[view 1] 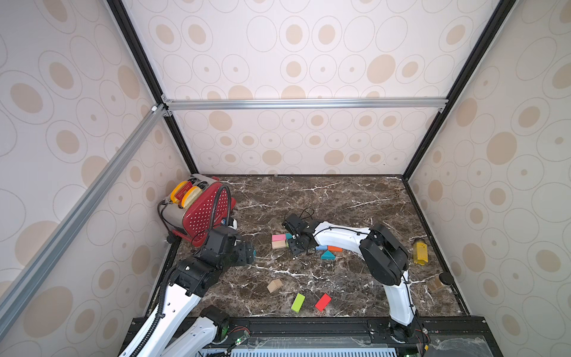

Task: Assemble a piece of candy with building blocks
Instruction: Assemble the building block at the center of the board, then pick up the building block from the center of the board.

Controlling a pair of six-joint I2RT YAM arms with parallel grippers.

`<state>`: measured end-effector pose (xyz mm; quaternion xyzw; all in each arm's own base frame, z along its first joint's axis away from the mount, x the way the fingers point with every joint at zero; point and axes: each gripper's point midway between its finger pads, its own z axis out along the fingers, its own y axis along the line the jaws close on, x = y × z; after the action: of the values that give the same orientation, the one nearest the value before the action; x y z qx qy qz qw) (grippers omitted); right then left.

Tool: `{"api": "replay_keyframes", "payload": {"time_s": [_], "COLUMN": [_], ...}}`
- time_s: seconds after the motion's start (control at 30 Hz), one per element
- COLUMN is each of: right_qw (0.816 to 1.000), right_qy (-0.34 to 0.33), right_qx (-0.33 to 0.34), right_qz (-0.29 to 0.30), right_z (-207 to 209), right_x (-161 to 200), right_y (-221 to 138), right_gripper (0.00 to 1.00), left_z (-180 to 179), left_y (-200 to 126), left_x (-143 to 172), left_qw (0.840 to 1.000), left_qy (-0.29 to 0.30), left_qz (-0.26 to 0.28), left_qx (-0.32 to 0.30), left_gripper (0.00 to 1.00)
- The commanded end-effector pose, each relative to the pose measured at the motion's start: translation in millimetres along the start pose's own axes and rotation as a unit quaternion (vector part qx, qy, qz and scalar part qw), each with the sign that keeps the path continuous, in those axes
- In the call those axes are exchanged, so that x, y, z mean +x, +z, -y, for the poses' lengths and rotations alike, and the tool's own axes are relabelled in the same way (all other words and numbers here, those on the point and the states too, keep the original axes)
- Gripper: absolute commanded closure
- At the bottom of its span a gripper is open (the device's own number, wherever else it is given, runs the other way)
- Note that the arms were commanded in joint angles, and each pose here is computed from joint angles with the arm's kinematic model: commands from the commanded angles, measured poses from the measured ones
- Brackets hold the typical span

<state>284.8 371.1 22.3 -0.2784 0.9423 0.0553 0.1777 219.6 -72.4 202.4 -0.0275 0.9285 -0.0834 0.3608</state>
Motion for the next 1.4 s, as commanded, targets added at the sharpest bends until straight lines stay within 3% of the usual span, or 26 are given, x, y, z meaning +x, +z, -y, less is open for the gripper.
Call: {"api": "replay_keyframes", "payload": {"time_s": [0.0,0.67,0.87,0.93,1.07,1.17,1.37], "right_qw": [0.999,0.997,0.997,0.998,0.999,0.999,0.995], "right_qy": [-0.033,-0.071,-0.065,-0.057,-0.022,0.008,0.054], "right_qx": [0.014,0.031,-0.01,0.006,0.008,-0.004,0.035], "right_qz": [-0.027,-0.019,0.037,0.032,0.034,0.047,0.079], "right_z": [2.2,13.4,2.5,11.5,28.8,43.6,91.5], "right_x": [11.8,5.1,-10.8,-9.2,17.3,51.5,120.8], "right_y": [8.9,0.6,-62.0,-88.3,-127.9,-151.0,-161.7], "right_gripper": [0.57,0.54,0.47,0.46,0.46,0.46,0.45], "left_z": [-1.4,-0.8,8.0,15.8,38.4,61.4,110.1], "left_y": [-0.8,0.4,-0.5,-2.1,-7.4,-12.8,5.2], "left_x": [-0.7,-0.5,1.0,1.7,3.9,13.3,74.3], "left_qw": [1.0,1.0,0.999,0.998,0.993,0.987,0.971], "left_qy": [0.006,0.006,0.022,0.028,0.035,0.075,0.123], "left_qz": [0.003,0.0,-0.004,-0.002,-0.001,-0.022,-0.097], "left_qx": [0.0,0.0,0.026,0.051,0.117,0.143,0.182], "left_gripper": [0.15,0.15,0.14,0.14,0.19,0.22,0.27]}}
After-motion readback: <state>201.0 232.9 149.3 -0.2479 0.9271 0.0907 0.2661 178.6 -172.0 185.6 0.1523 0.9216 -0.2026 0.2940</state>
